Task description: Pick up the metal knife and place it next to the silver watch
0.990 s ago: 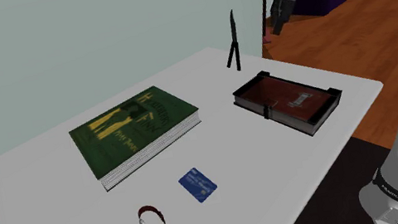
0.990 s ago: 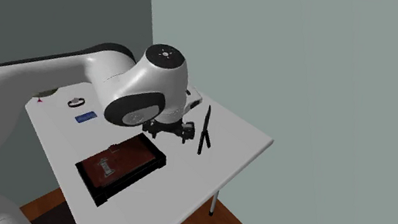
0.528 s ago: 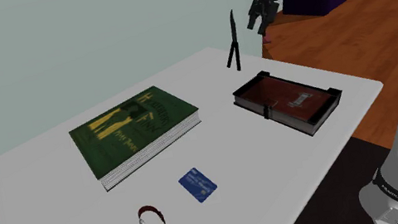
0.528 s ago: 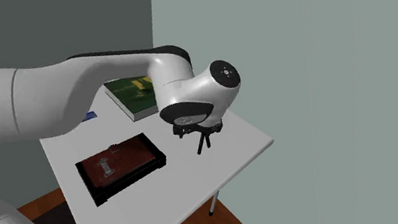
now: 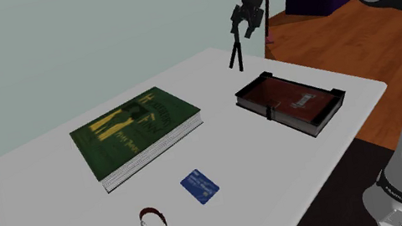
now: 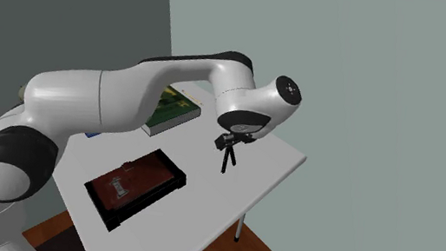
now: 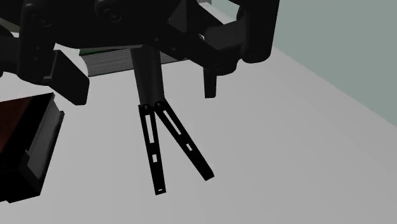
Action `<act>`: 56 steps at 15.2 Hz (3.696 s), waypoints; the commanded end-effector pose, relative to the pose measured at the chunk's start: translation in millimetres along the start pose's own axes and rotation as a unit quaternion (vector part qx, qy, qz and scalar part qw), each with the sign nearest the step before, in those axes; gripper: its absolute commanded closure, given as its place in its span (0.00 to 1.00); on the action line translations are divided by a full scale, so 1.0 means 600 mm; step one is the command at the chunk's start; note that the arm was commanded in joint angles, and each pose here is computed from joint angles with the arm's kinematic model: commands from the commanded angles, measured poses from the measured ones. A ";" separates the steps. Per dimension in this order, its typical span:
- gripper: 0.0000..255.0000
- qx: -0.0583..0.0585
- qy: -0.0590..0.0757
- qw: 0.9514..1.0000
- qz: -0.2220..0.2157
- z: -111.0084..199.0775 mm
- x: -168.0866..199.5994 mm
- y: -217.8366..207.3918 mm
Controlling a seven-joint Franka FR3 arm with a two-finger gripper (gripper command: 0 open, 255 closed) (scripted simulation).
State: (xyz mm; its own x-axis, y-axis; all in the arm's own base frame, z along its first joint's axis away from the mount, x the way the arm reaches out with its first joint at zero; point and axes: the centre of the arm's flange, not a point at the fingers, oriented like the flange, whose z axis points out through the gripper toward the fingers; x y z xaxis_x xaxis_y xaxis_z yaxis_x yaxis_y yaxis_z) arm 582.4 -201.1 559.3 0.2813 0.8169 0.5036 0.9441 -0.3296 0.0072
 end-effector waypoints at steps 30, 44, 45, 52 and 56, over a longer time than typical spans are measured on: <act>1.00 0.001 0.001 1.000 -0.003 -0.006 0.032 0.003; 1.00 0.001 0.001 1.000 -0.003 -0.109 0.092 0.004; 1.00 0.001 0.001 1.000 -0.003 -0.109 0.107 -0.012; 1.00 0.001 0.001 1.000 -0.003 -0.106 0.213 -0.123; 1.00 0.001 0.001 1.000 -0.003 -0.104 0.274 -0.187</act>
State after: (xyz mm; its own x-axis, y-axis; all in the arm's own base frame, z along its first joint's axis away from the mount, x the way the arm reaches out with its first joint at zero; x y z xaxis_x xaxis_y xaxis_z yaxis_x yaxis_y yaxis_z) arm 518.5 -71.4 692.6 0.2737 0.8173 0.5070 0.9466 -0.3223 0.0087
